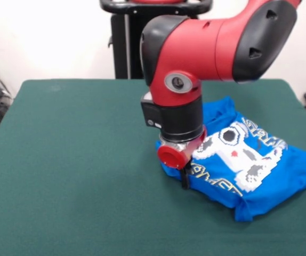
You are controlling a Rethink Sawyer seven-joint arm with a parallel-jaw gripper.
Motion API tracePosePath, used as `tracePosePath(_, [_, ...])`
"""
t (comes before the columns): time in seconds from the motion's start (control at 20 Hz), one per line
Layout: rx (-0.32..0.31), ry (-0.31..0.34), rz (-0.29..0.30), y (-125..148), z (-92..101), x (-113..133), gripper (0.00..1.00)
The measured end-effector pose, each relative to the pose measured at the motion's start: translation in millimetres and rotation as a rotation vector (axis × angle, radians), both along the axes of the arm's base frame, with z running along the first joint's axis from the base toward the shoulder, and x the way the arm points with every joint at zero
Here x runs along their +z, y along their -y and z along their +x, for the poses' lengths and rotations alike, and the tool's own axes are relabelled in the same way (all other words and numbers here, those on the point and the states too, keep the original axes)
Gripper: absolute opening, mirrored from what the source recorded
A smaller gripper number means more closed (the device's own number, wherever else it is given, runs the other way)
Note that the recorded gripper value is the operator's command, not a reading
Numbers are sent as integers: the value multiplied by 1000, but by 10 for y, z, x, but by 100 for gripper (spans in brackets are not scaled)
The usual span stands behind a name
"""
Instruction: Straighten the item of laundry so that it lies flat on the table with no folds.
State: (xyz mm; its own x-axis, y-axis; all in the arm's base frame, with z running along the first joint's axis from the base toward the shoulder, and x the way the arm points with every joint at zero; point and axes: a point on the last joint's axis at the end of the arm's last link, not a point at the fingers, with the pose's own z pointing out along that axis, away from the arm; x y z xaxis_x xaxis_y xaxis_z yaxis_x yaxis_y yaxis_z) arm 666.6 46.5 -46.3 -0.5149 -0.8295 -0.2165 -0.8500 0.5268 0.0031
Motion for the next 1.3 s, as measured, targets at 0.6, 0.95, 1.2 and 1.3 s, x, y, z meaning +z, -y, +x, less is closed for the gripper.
tracePosePath(0.6, [-78,7,-13,575,44,71,0])
tracePosePath(0.95, [-104,16,-27,834,85,181,0])
tracePosePath(1.2, [-121,31,-32,1012,141,315,0])
tracePosePath(1.3, [-129,37,-35,1105,162,371,0])
